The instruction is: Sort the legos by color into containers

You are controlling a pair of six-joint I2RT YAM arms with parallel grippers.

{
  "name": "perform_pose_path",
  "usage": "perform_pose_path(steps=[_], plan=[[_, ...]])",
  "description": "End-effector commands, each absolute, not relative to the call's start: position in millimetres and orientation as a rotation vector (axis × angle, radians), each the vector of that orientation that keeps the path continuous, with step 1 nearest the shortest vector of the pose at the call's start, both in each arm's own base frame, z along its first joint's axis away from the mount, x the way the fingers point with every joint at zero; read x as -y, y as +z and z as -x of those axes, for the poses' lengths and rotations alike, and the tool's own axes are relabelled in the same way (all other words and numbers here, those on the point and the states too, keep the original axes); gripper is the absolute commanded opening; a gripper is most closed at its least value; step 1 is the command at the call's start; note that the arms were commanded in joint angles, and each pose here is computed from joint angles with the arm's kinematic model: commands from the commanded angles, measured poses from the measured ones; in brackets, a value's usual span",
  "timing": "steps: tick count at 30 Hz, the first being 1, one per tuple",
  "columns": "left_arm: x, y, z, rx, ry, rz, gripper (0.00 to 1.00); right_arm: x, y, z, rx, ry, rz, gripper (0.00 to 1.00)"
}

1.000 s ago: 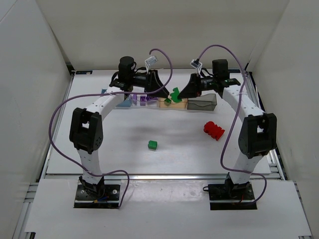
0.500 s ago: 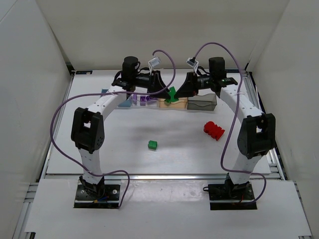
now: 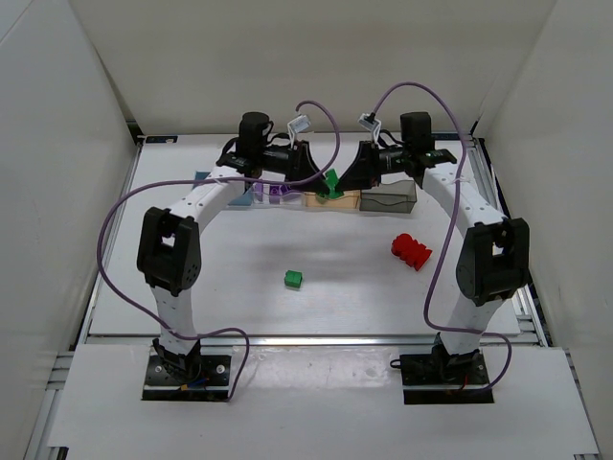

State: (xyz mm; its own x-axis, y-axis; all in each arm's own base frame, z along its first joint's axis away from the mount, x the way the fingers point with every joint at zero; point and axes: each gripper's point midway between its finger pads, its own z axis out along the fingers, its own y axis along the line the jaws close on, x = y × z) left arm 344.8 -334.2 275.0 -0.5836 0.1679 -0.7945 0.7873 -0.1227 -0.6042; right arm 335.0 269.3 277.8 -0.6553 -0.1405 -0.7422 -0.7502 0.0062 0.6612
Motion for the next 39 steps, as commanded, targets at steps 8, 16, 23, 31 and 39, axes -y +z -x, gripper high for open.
perform_pose_path(steps=[8,16,23,31,39], plan=[[305.7,271.9,-302.9,-1.684,-1.759,-1.104,0.26,-213.8,298.4,-369.2,-1.782,1.530,0.809,0.00],[304.0,263.6,-314.3,-1.718,-1.688,-1.081,0.26,-193.8,296.7,-376.8,-1.795,1.498,0.766,0.00],[317.2,241.8,-381.5,-1.817,-1.489,-0.959,0.26,-188.3,282.4,-366.8,-1.844,1.421,0.753,0.00],[304.8,252.1,-408.0,-1.812,-1.484,-0.835,0.25,-218.8,246.1,-393.0,-1.891,1.066,0.954,0.00],[272.5,274.5,-402.4,-1.798,-1.423,-0.777,0.26,-247.0,207.1,-472.8,-1.932,0.628,1.043,0.00]])
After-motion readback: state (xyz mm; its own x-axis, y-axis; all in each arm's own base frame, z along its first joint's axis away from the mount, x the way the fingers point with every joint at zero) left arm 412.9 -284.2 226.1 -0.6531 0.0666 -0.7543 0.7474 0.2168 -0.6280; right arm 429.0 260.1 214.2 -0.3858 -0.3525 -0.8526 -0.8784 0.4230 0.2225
